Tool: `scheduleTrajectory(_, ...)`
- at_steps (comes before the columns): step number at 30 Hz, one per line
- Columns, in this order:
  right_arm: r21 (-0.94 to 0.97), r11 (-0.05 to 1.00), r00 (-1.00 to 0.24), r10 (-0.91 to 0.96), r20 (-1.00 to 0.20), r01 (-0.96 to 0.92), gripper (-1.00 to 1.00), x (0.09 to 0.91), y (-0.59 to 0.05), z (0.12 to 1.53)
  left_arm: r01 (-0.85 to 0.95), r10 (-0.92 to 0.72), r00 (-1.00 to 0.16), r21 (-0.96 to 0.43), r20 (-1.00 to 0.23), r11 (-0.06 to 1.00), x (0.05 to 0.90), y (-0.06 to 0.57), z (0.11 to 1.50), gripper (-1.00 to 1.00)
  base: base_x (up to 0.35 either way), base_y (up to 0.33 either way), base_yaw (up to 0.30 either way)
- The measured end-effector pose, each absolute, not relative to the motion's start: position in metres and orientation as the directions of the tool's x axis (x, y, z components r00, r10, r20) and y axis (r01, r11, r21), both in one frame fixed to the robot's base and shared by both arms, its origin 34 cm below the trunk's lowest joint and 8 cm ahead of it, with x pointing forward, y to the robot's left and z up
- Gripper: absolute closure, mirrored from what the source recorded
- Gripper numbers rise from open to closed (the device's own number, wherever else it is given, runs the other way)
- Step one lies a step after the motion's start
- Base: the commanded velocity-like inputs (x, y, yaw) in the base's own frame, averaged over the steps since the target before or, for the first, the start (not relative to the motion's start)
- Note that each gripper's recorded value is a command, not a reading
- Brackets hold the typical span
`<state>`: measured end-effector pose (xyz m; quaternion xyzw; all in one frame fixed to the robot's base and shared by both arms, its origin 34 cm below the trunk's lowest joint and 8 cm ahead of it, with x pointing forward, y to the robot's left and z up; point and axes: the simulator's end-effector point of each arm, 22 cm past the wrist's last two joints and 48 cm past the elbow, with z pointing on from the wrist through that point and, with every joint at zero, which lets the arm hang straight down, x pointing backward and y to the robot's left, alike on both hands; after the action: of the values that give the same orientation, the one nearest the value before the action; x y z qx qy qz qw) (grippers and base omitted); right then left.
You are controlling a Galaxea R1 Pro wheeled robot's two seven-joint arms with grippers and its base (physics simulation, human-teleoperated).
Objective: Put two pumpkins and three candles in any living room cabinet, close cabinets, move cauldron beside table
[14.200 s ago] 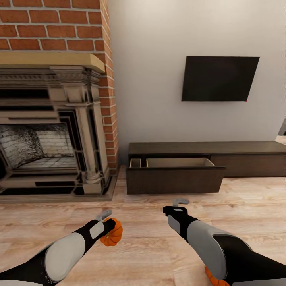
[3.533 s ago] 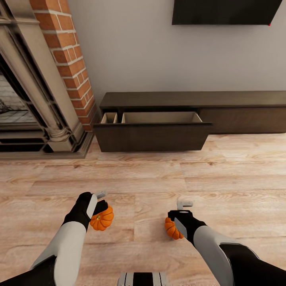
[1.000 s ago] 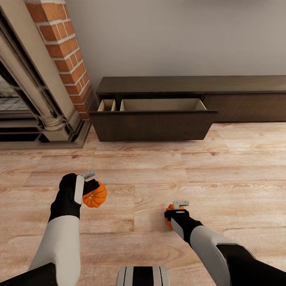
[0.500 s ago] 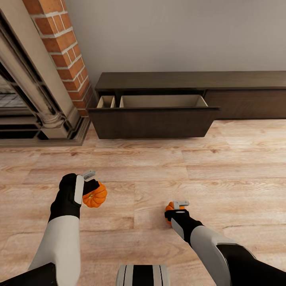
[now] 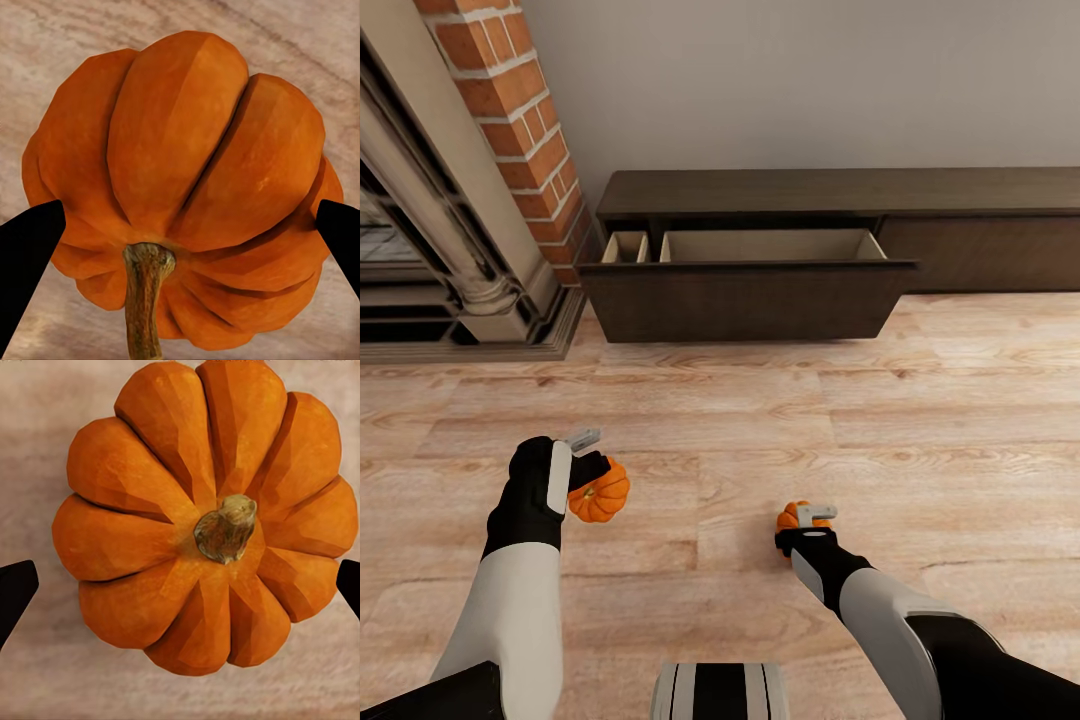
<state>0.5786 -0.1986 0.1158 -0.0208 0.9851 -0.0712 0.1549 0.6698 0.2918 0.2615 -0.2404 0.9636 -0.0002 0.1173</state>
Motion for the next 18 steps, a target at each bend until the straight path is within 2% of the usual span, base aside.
scheduleTrajectory(18,-0.153,0.988,-0.957,-0.063,-0.284,-0.020,-1.00,0.572,-0.204,0.105,-0.465,-0.464,-0.861,-0.048,-0.210,0.884,0.665,0.292,0.249,1.00,0.000,0.000,0.000)
